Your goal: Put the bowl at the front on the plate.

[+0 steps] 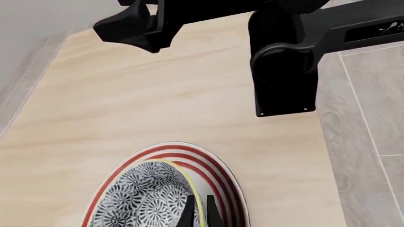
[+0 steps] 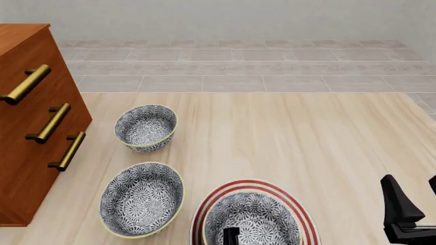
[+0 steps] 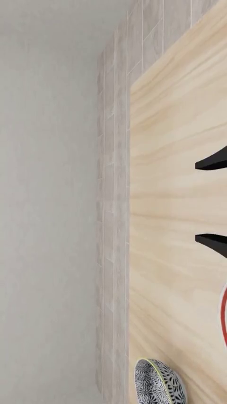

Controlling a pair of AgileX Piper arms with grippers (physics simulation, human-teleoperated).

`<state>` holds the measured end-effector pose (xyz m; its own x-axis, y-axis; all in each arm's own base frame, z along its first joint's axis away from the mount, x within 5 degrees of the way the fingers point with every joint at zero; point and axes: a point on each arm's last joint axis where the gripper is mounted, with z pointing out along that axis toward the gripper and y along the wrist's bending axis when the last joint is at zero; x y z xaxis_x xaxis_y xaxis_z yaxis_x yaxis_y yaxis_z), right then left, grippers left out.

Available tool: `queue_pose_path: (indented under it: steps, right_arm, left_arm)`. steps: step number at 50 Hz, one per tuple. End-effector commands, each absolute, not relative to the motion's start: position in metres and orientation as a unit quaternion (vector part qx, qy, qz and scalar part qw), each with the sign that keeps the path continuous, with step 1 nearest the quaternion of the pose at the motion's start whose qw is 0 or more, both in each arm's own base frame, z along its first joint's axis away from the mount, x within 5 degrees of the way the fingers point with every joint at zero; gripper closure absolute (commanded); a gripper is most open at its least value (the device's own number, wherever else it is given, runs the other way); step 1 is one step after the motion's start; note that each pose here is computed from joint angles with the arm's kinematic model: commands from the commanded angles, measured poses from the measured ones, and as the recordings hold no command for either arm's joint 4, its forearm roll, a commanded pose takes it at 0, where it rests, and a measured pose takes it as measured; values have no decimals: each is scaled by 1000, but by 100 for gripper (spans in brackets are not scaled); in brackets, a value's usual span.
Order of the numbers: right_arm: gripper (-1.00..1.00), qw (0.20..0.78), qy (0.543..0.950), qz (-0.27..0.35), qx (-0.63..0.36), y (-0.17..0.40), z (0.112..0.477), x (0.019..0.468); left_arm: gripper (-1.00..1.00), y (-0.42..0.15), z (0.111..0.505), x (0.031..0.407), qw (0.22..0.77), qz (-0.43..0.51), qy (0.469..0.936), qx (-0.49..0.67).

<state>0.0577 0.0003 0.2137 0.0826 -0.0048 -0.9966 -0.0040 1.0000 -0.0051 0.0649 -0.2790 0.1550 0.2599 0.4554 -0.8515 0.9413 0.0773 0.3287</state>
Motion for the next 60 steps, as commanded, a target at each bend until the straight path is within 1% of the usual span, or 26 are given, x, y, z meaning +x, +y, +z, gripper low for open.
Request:
queue_pose_path:
  steps: [1, 9, 10, 26, 35, 44, 55, 59, 60]
  right_arm:
    - [-100, 736, 677, 0, -3, 0, 214, 58]
    - [-100, 736, 677, 1, -2, 0, 214, 58]
    - [-100, 736, 677, 1, -2, 0, 214, 58]
    - [-100, 736, 677, 1, -1, 0, 214, 58]
    - [-100, 736, 677, 2, -1, 0, 214, 58]
    - [-100, 736, 677, 2, 0, 0, 214, 58]
    - [-100, 736, 677, 1, -2, 0, 214, 58]
    - [-100, 735, 678, 0, -3, 0, 214, 58]
    - [-100, 735, 678, 0, -4, 0, 214, 58]
  left_arm:
    - [100, -278, 155, 66, 473, -255, 560, 631]
    - [100, -278, 156, 66, 473, -255, 560, 630]
    - [-100, -278, 156, 66, 472, -255, 560, 631]
    - [-100, -277, 157, 65, 473, -257, 560, 630]
    - [-100, -277, 165, 60, 474, -263, 555, 631]
    - [-100, -273, 199, 52, 488, -288, 544, 619]
    - [-100, -266, 231, 45, 499, -314, 539, 602]
    - [-100, -261, 252, 40, 507, -330, 530, 594]
    - [-100, -258, 264, 39, 513, -338, 529, 586]
